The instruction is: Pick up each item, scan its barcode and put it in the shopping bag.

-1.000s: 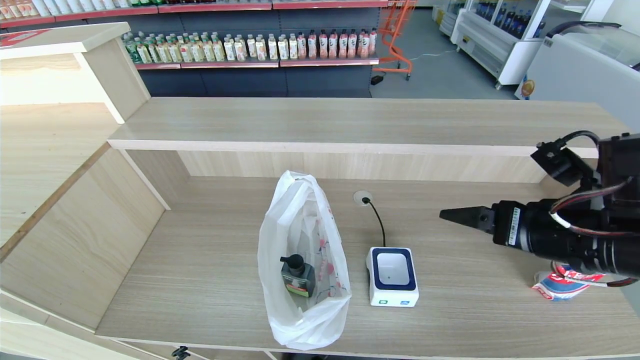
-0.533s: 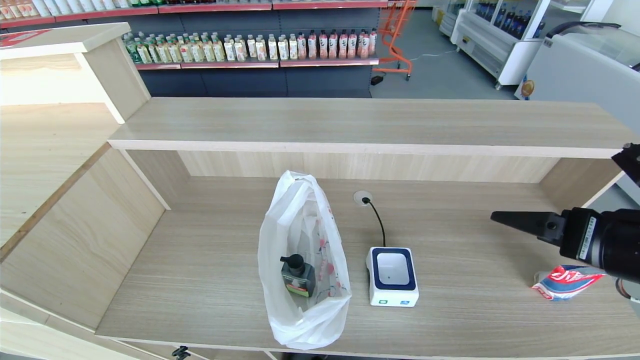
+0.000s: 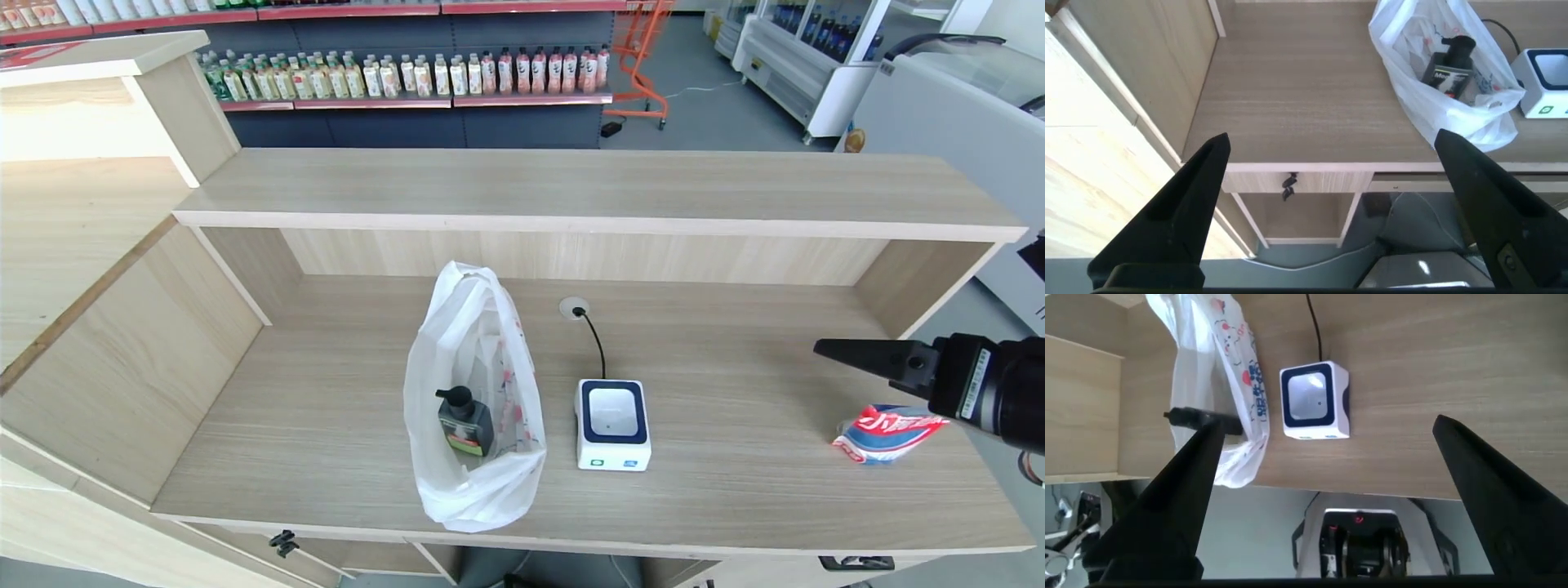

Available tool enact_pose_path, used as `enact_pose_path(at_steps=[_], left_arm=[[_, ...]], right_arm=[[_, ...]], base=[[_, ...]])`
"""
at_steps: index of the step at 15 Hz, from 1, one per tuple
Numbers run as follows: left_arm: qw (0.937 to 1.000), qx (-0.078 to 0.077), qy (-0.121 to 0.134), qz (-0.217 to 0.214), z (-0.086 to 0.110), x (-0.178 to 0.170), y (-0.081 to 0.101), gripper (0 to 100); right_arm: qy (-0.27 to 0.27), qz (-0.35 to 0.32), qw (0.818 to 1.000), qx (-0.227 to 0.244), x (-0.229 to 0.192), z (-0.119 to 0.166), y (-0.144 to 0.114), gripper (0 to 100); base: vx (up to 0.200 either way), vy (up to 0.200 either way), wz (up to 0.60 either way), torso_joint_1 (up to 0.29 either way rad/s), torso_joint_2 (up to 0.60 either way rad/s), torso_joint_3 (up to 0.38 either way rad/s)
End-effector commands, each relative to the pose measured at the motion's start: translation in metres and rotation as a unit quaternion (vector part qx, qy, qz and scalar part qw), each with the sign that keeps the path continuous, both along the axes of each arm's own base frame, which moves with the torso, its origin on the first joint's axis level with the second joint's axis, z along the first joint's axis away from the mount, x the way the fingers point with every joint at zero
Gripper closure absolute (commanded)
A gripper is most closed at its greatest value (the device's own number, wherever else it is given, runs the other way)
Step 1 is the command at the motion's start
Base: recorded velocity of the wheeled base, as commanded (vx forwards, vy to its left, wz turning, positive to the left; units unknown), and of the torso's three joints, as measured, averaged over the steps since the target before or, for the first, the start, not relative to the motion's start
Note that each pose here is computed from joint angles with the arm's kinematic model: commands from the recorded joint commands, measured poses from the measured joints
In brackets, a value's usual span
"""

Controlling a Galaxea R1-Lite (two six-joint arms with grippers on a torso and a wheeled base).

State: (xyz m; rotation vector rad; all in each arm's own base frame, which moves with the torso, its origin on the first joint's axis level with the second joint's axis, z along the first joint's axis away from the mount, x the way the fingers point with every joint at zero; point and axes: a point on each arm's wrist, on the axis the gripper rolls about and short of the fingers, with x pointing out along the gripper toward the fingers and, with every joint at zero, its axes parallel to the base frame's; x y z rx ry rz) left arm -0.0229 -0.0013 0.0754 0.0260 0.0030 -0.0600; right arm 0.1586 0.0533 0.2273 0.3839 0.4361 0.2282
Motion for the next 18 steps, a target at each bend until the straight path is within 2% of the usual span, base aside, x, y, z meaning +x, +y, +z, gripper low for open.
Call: enact_pose_path(at_steps=[1,3,5,8,10,11,12,13,15,18], left_arm=[[1.0000,0.000,0.001,-0.001,0.000,0.000,0.000,0],[1.0000,0.001,0.000,-0.001,0.000,0.000,0.000,0],[1.0000,0.001,0.000,-0.001,0.000,0.000,0.000,0],[1.0000,0.001,0.000,-0.001,0.000,0.000,0.000,0],[1.0000,0.001,0.000,-0.001,0.000,0.000,0.000,0],[1.0000,0.001,0.000,-0.001,0.000,0.000,0.000,0],[1.0000,0.001,0.000,-0.001,0.000,0.000,0.000,0],[1.0000,0.001,0.001,-0.001,0.000,0.000,0.000,0],[1.0000,0.001,0.000,-0.001,0.000,0.000,0.000,0],[1.0000,0.001,0.000,-0.001,0.000,0.000,0.000,0]], right_arm=[[0.002,0.001,1.000,-0.001,0.001,-0.001,0.001,0],[0.002,0.001,1.000,-0.001,0.001,-0.001,0.001,0],[0.003,-0.001,1.000,0.000,0.001,-0.001,0.000,0],[0.031,-0.071,0.994,0.078,0.029,0.007,-0.004,0],[0.065,-0.113,0.987,0.094,0.043,0.004,-0.012,0],[0.119,-0.166,0.971,0.127,0.057,0.009,-0.021,0],[0.153,-0.204,0.955,0.151,0.068,0.006,-0.027,0],[0.169,-0.230,0.946,0.154,0.078,-0.001,-0.034,0],[0.193,-0.266,0.933,0.149,0.093,-0.017,-0.042,0],[0.222,-0.277,0.924,0.143,0.122,-0.040,-0.041,0]], base=[[0.000,0.000,0.00,0.000,0.00,0.000],[0.000,0.000,0.00,0.000,0.00,0.000],[0.000,-0.200,0.00,0.000,-0.01,0.007],[0.000,-0.200,0.00,0.002,0.00,0.006],[0.000,-0.200,0.00,0.012,0.00,0.002],[0.000,-0.200,0.00,0.002,0.00,0.002],[0.000,-0.200,0.00,0.007,0.00,0.002],[0.000,-0.200,0.00,-0.002,0.00,0.002],[0.000,-0.200,0.00,0.002,0.00,0.002],[0.000,0.000,0.00,0.000,0.00,0.000]])
